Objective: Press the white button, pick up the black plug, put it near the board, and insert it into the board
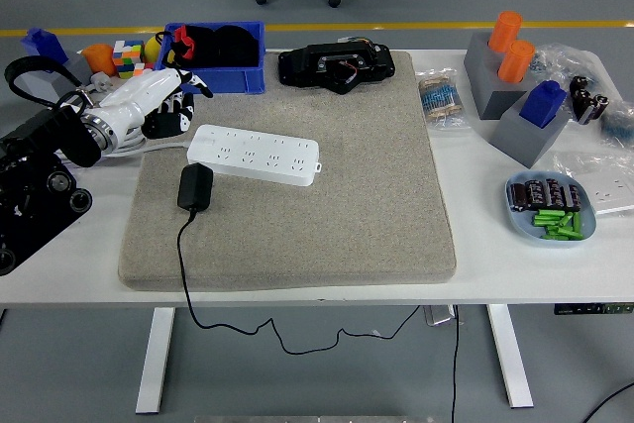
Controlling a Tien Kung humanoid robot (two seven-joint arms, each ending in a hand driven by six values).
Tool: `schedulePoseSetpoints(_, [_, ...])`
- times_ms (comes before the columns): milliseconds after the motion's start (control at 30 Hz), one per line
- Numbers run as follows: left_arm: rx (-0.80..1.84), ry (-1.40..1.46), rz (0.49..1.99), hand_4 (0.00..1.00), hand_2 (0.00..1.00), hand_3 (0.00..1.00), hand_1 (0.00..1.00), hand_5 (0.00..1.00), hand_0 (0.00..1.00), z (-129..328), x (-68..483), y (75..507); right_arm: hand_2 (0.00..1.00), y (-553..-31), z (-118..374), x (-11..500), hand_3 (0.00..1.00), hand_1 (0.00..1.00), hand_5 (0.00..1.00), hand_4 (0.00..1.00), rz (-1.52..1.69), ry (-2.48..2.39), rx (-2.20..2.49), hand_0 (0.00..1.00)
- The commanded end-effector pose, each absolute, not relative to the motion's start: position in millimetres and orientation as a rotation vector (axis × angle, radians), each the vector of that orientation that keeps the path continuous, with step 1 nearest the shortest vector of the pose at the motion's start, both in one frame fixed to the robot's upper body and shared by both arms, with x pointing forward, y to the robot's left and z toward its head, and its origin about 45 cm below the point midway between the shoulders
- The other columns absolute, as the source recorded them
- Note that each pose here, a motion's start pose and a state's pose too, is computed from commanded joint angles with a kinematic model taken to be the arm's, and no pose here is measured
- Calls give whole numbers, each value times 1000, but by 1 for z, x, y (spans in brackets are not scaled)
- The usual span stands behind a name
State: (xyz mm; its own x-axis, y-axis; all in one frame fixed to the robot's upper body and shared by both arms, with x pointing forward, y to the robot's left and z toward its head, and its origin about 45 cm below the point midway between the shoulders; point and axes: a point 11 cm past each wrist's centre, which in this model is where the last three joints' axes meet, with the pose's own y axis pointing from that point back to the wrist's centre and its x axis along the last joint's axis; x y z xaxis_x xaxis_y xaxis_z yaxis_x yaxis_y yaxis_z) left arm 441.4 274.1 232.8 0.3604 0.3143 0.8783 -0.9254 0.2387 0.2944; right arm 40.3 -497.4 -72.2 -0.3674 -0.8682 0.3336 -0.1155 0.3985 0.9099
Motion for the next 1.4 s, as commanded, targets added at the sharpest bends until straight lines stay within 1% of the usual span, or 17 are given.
schedulePoseSetpoints(400, [1105,-765,922,2,109,647,3,2,50,208,460,271,677,-496,-73,40,625,684,390,673,-1055,-1753,863,716])
schedulePoseSetpoints(800, [1252,-800,893,2,109,655,2,2,50,197,480,273,677,-495,-73,42,625,685,388,672,-1051,-1749,870,715])
schedulePoseSetpoints(1400, [1333,-826,815,2,108,655,2,2,48,183,479,269,677,-495,-73,43,626,685,387,671,-1048,-1743,874,715])
